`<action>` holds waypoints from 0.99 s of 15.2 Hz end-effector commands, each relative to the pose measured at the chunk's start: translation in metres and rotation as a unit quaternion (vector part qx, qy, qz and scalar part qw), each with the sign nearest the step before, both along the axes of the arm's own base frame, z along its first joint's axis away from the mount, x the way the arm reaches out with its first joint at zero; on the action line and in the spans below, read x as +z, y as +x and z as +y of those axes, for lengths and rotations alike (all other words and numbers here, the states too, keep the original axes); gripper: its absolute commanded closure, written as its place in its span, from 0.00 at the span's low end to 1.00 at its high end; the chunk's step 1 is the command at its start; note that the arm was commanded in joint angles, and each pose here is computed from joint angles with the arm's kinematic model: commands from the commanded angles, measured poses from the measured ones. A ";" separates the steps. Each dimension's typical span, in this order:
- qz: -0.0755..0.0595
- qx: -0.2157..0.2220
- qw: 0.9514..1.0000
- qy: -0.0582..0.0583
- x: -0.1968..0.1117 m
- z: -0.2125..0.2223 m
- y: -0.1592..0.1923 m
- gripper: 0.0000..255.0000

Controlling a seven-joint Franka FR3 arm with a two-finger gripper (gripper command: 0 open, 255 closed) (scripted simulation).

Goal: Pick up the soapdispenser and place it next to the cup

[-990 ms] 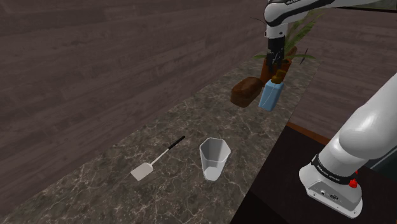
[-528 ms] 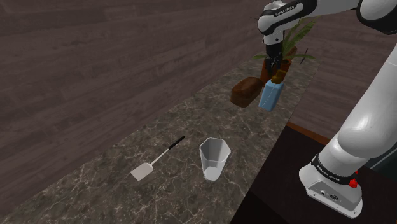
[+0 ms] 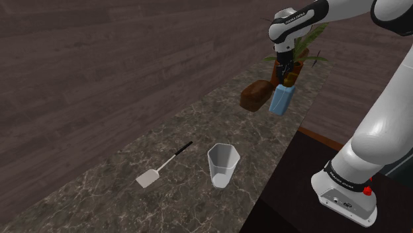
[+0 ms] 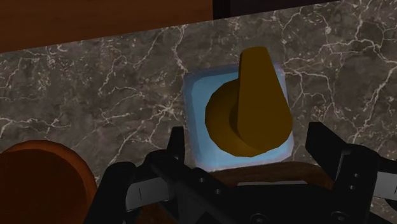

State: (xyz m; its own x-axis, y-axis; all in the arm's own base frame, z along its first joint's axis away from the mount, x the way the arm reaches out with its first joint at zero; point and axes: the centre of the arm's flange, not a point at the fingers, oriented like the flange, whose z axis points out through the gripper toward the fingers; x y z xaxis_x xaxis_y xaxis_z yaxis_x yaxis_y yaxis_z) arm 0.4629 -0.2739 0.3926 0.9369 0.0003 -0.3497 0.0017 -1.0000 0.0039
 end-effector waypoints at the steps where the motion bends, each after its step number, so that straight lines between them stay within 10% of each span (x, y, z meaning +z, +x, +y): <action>1: 0.000 0.000 1.000 0.000 -0.001 0.000 0.000 0.00; 4: 0.000 0.000 1.000 0.000 0.000 0.000 0.000 0.00; 5: 0.000 0.000 1.000 0.000 0.000 0.000 0.000 1.00; 15: 0.000 0.000 1.000 0.000 0.005 0.000 0.000 1.00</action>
